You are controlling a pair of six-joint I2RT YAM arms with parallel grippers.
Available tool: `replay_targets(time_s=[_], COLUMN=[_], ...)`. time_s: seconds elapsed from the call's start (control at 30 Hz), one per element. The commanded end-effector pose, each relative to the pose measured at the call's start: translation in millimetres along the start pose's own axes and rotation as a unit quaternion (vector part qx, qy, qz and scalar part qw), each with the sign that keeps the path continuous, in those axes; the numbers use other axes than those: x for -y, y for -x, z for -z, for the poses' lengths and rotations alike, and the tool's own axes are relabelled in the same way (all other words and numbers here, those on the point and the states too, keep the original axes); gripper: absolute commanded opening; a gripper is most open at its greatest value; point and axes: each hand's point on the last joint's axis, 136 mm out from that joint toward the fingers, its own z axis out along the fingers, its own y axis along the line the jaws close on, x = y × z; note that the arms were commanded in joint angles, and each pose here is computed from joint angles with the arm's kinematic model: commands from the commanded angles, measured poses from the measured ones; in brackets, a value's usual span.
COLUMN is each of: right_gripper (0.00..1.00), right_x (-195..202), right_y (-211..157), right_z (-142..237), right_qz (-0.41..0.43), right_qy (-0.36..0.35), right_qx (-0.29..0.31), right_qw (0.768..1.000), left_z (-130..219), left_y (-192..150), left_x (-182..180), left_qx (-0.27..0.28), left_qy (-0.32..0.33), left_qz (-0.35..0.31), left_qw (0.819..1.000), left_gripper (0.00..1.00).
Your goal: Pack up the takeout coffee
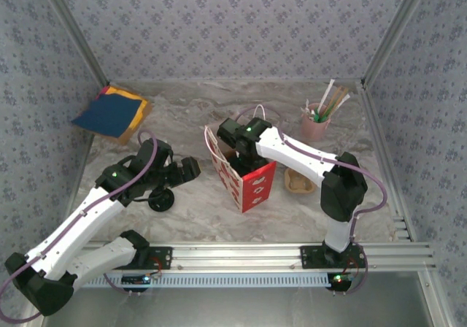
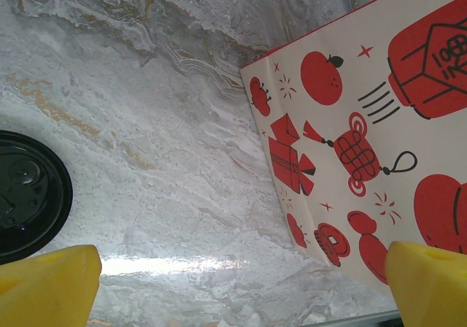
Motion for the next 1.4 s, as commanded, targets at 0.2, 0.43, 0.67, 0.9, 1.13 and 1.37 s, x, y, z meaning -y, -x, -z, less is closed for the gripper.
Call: replay_targets(time_s=[0.2,0.43,0.67,0.9,1.13,1.37], right_gripper=[0.68,0.68,0.68,0.68,0.68,0.68], right_x=[11.8,14.0,14.4,15.1,14.1,11.9], right_y=[-20.2,-22.7,-25.7,-27.4,-24.6,-22.5], right_z=[-28.6,-31.6,-39.3,-39.8,-35.5,-28.2], right_qz=[0.001,-0.001,-0.002,-0.003,-0.003,0.0], right_qy=[-0.034,-0.036,-0.035,-0.036,-0.035,-0.034], right_qx=[-0.056,-0.06,-0.065,-0.066,-0.061,-0.055], right_qw=[0.998,0.998,0.997,0.997,0.998,0.998], left_z=[10.1,9.4,9.3,9.5,8.8,8.6], left_y=[7.1,6.6,5.8,5.7,6.6,6.1], left_x=[5.6,5.2,4.2,4.3,5.1,5.2], left_qx=[0.012,0.011,0.01,0.011,0.011,0.011], left_qy=[-0.01,-0.009,-0.01,-0.01,-0.011,-0.01], left_qz=[0.006,0.005,0.007,0.007,0.007,0.006], left_qw=[1.0,1.0,1.0,1.0,1.0,1.0], left_gripper=[1.0,1.0,1.0,1.0,1.0,1.0])
